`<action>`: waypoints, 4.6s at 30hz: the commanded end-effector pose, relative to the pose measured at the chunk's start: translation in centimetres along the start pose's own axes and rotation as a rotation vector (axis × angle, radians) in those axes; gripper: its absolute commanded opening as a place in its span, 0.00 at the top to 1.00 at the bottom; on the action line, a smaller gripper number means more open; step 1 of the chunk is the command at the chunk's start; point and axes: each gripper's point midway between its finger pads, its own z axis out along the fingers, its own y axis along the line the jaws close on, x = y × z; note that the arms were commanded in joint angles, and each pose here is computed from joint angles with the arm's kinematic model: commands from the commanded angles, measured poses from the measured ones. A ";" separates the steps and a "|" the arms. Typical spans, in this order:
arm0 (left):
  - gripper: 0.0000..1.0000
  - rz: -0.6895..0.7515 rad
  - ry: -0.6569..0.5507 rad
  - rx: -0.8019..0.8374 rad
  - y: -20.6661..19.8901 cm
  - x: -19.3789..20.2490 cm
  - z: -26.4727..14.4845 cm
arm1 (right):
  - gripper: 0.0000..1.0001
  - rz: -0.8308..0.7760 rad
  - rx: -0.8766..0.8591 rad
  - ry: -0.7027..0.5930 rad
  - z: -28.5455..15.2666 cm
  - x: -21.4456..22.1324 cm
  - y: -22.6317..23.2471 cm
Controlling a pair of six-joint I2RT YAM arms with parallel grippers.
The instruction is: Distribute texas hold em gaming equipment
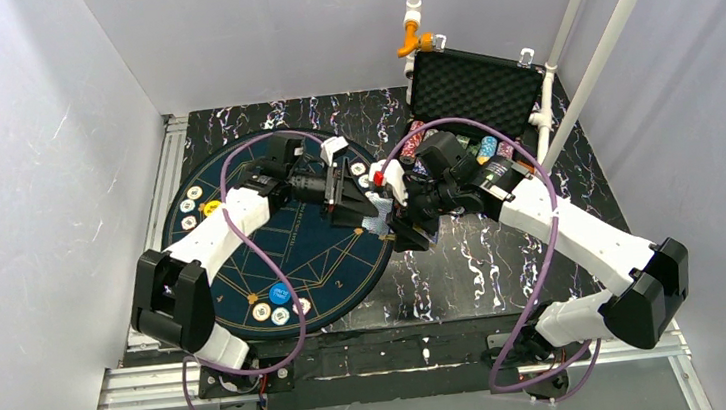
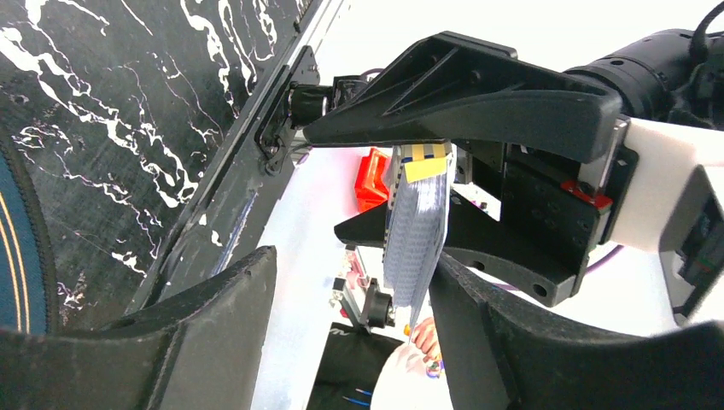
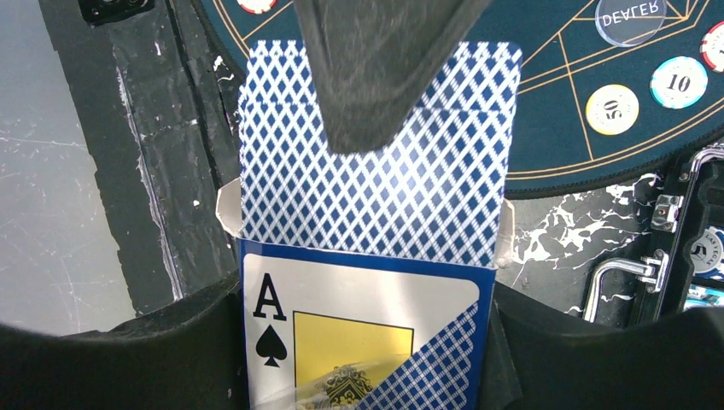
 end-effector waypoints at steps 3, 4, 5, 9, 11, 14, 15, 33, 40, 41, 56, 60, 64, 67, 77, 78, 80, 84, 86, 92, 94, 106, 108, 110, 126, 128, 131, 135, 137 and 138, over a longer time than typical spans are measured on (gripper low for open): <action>0.38 0.050 -0.040 0.018 -1.0 0.2 -1.9 | 0.99 -0.066 -0.003 -0.109 -1.4 -2.4 0.7; 0.38 0.058 -0.039 0.023 -1.2 0.3 -1.9 | 0.99 -0.065 -0.001 -0.105 -1.4 -2.3 0.6; 0.38 0.069 -0.041 0.028 -1.5 0.3 -2.0 | 0.99 -0.062 -0.001 -0.098 -1.3 -2.1 0.6; 0.38 0.160 -0.069 0.051 -3.4 0.0 -2.6 | 0.99 -0.043 0.002 -0.060 -0.9 -1.3 0.4; 0.36 0.205 -0.082 0.056 -4.5 -0.2 -2.6 | 0.99 -0.035 0.000 -0.042 -0.7 -1.1 0.2; 0.31 0.222 -0.063 0.044 -4.7 0.2 -1.4 | 0.99 -0.038 -0.001 -0.055 -0.5 -1.5 0.1; 0.30 0.209 -0.051 0.033 -4.3 0.4 -0.8 | 0.99 -0.040 0.000 -0.063 -0.5 -1.8 0.1; 0.43 0.060 -0.044 -0.019 -0.5 0.5 -2.0 | 0.99 -0.063 -0.003 -0.115 -1.3 -2.8 0.5; 0.46 0.199 -0.098 0.036 -3.7 -0.1 -3.5 | 0.99 -0.055 -0.003 -0.057 -0.8 -1.1 0.4; 0.48 0.201 -0.101 0.035 -3.8 -0.2 -3.5 | 0.99 -0.057 -0.001 -0.057 -0.7 -1.1 0.3; 0.79 0.220 -0.136 0.009 -4.7 0.0 -5.2 | 0.99 -0.063 0.001 -0.037 -0.6 -0.4 0.3; 0.90 0.224 -0.142 0.010 -4.9 -0.2 -5.6 | 0.99 -0.062 0.000 -0.035 -0.5 -0.2 0.3; 1.00 0.226 -0.142 0.014 -5.0 -0.2 -5.8 | 0.99 -0.062 0.001 -0.035 -0.5 -0.1 0.3; 0.84 0.213 -0.135 0.020 -5.0 -0.1 -5.7 | 0.99 -0.062 0.001 -0.036 -0.5 -0.1 0.3; 0.40 0.166 -0.108 -0.022 -3.3 -0.1 -4.3 | 0.99 -0.062 0.003 -0.055 -0.4 -0.9 0.1; 0.41 0.164 -0.102 -0.025 -3.2 0.0 -4.0 | 0.99 -0.061 0.002 -0.056 -0.4 -0.9 0.1; 0.44 0.156 -0.094 -0.030 -2.9 0.0 -3.8 | 0.99 -0.061 0.001 -0.059 -0.5 -1.1 0.1; 0.53 0.158 -0.089 -0.041 -2.8 0.0 -3.8 | 0.99 -0.065 -0.002 -0.071 -0.6 -1.4 0.2; 0.62 0.163 -0.083 -0.044 -2.8 0.0 -3.9 | 0.99 -0.063 -0.005 -0.074 -0.6 -1.5 0.3; 0.87 0.188 -0.087 -0.035 -3.5 0.2 -4.3 | 0.99 -0.063 -0.010 -0.068 -0.4 -1.2 0.3; 0.94 0.189 -0.091 -0.031 -3.6 0.3 -4.5 | 0.99 -0.062 -0.008 -0.067 -0.5 -1.1 0.4; 1.00 0.158 -0.129 0.001 -4.2 -0.4 -6.2 | 0.99 -0.061 -0.008 -0.048 -0.3 -0.1 0.5; 1.00 0.154 -0.128 0.021 -4.6 -0.4 -6.3 | 0.99 -0.060 -0.009 -0.044 -0.3 0.1 0.5; 1.00 0.156 -0.131 0.030 -4.9 -0.2 -6.5 | 0.99 -0.062 -0.009 -0.042 -0.3 0.2 0.5; 1.00 0.027 -0.255 -0.001 -2.4 -2.2 -11.6 | 0.99 -0.066 -0.008 -0.034 -0.2 0.7 0.6; 1.00 0.011 -0.281 -0.027 -1.4 -2.1 -13.0 | 0.99 -0.068 -0.007 -0.034 -0.3 0.6 0.6; 1.00 0.007 -0.317 -0.112 1.1 -1.3 -16.5 | 0.99 -0.077 -0.003 -0.031 -0.5 0.5 0.5; 1.00 0.028 -0.260 -0.234 4.1 1.2 -20.5 | 0.99 -0.078 -0.006 -0.028 -0.5 0.6 0.6; 1.00 -0.003 -0.219 -0.247 5.7 2.8 -22.0 | 0.99 -0.080 -0.007 -0.027 -0.5 0.7 0.6; 1.00 -0.016 -0.198 -0.254 6.4 3.8 -22.7 | 0.99 -0.079 -0.008 -0.025 -0.4 0.7 0.6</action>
